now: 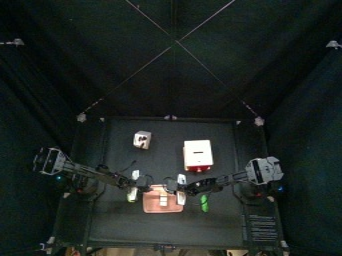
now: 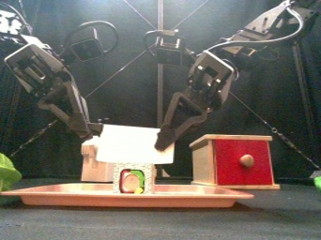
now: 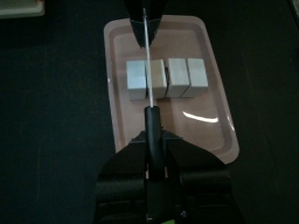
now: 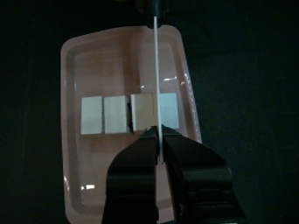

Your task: Cut sushi roll

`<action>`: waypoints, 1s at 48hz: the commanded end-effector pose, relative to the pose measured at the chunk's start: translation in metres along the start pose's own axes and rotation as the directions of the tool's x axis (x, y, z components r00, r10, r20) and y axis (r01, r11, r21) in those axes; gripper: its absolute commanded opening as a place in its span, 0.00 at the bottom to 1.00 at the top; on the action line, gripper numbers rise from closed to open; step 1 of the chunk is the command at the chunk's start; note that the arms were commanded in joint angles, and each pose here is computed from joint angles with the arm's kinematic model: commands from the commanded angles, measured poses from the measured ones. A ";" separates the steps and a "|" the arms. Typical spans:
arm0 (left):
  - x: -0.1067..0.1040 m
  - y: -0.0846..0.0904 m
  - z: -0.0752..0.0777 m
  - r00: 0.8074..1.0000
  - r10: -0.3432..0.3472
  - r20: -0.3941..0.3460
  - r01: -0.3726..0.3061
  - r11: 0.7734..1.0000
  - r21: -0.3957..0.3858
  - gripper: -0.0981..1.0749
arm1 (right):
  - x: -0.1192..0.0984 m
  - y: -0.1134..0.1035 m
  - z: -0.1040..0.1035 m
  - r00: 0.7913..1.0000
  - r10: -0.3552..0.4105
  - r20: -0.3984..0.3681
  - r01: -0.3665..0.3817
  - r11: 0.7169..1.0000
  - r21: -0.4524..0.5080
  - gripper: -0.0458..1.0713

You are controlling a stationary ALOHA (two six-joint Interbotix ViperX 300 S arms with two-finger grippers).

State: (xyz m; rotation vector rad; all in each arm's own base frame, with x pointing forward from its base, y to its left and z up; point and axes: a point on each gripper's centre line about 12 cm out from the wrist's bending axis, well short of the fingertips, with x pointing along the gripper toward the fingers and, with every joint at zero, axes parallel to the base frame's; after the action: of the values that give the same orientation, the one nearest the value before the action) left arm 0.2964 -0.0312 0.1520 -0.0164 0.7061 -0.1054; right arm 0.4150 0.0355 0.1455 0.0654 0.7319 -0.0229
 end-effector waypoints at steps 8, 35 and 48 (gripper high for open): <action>-0.001 -0.001 0.012 0.999 -0.008 0.038 0.008 1.000 -0.001 0.17 | -0.015 0.003 0.031 0.996 0.015 0.090 -0.016 1.000 0.006 0.21; 0.004 0.002 0.007 1.000 -0.003 0.017 0.003 1.000 -0.006 0.17 | -0.011 0.000 0.027 0.997 0.008 0.075 -0.009 1.000 0.010 0.21; 0.011 0.002 0.002 1.000 -0.004 -0.008 0.004 1.000 -0.005 0.17 | -0.005 0.000 0.022 0.998 0.006 0.058 -0.007 1.000 0.009 0.21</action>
State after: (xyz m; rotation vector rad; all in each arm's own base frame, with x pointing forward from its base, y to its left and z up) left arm 0.2974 -0.0309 0.1398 -0.0159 0.7462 -0.1033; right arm 0.4151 0.0355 0.1436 0.0663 0.7365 -0.0238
